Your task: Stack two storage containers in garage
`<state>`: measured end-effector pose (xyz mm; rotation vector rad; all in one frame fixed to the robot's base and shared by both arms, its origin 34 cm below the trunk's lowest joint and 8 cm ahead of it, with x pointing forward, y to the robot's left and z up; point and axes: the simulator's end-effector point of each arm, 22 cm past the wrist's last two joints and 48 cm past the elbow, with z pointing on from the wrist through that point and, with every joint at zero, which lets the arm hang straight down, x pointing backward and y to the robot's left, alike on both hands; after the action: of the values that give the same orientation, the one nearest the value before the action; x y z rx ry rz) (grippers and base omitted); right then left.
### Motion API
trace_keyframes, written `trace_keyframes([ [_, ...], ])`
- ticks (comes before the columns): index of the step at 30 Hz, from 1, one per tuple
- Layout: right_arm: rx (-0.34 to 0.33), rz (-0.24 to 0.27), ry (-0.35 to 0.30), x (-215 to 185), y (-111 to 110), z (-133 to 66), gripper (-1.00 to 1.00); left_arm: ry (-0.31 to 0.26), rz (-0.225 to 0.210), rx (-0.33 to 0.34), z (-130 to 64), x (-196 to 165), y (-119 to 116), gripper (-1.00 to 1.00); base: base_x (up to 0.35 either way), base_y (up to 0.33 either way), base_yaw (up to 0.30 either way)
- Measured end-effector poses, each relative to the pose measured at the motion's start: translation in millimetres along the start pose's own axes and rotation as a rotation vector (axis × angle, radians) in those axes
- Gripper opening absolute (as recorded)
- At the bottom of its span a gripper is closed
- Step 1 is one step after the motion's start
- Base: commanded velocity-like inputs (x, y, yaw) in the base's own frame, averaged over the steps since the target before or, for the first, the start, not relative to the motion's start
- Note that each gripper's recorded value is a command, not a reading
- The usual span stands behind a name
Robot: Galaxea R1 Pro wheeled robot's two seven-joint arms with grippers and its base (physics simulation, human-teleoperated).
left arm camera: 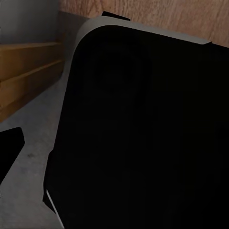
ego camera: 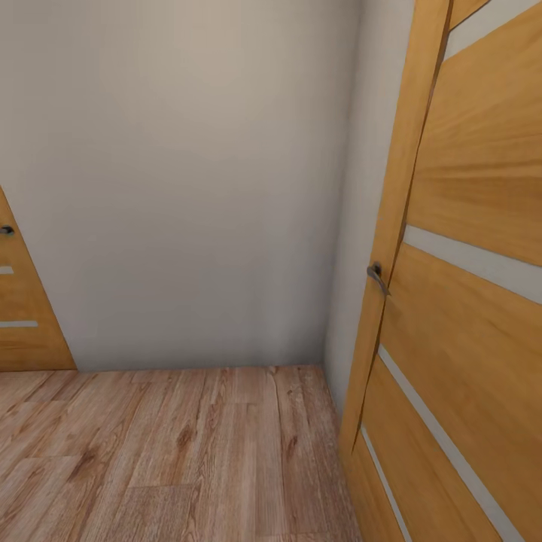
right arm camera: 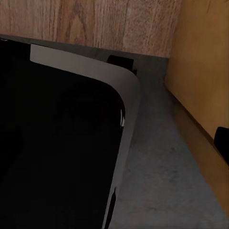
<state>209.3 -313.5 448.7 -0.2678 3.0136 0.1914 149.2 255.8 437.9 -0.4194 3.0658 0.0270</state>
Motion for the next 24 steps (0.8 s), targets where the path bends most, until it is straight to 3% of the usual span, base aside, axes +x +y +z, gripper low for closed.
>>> trace_keyframes([
  [18,0.005,-0.001,-0.006,-1.0,-2.9,-0.6,1.0,0.001,0.001,0.0,0.0,0.4,-0.6,1.0,0.0,-0.001,0.058],
  [23,0.005,-0.001,-0.006,-0.9,-2.9,-0.6,1.0,0.0,0.004,0.0,0.0,0.0,-0.4,1.0,0.0,-0.136,0.003],
  [24,-0.004,-0.022,-0.001,-0.1,0.1,-0.2,1.0,0.0,0.005,0.0,0.0,0.1,-0.2,1.0,0.0,-0.098,0.001],
])
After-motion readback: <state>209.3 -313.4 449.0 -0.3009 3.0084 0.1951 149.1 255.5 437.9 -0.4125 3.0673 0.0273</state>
